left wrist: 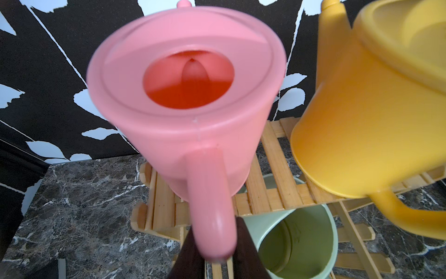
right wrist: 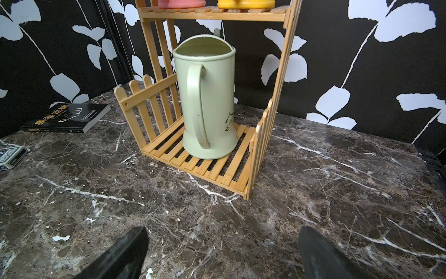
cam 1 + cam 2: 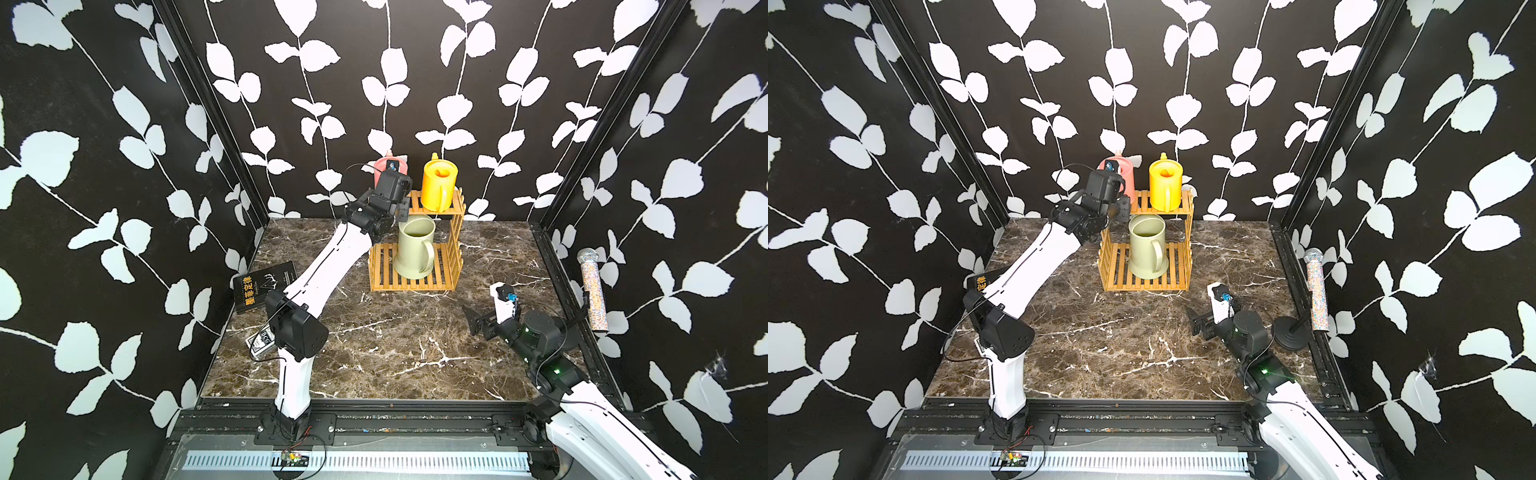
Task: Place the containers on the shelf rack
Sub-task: 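Place the container on the shelf, then reset both arms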
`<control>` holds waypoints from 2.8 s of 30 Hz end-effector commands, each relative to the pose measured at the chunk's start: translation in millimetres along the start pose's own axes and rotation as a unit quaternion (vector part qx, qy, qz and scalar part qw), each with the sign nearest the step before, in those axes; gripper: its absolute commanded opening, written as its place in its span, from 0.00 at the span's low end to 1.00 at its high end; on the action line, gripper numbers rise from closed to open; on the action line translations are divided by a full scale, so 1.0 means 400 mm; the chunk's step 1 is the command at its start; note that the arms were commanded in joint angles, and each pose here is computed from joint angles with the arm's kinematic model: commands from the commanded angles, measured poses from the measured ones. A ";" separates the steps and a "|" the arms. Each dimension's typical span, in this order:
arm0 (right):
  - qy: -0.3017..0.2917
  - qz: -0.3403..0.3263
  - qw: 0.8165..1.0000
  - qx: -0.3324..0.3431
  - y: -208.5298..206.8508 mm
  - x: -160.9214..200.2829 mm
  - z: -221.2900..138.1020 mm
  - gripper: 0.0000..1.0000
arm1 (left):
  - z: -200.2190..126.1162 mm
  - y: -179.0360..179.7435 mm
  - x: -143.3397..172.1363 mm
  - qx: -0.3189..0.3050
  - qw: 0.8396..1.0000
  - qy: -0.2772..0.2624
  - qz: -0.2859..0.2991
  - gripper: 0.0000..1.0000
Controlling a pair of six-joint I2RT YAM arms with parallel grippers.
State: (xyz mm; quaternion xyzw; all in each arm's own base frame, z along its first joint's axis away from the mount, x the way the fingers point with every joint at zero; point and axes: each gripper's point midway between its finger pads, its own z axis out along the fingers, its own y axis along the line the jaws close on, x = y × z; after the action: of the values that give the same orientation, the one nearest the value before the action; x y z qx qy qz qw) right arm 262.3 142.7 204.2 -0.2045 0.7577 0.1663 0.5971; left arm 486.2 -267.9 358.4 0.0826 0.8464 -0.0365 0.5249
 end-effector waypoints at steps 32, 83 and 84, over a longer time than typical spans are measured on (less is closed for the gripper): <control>0.007 -0.050 0.994 0.096 -0.080 0.000 -0.020 0.99 | -0.226 0.081 0.059 0.046 0.994 -0.002 0.096 0.64; 0.056 -0.006 0.958 0.281 -0.430 0.180 0.106 0.99 | -0.002 0.524 0.697 -0.051 0.996 -0.020 0.069 0.99; 0.056 -0.004 0.959 0.279 -0.433 0.181 0.113 0.99 | -0.003 0.523 0.702 -0.051 0.996 -0.024 0.071 0.99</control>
State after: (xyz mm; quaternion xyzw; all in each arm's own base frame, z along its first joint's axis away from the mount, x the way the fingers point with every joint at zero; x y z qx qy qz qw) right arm 354.9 5.7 92.7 -0.0551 0.8371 -0.0817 0.5381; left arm 394.6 -37.4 100.4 0.1164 0.8544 0.0296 0.5056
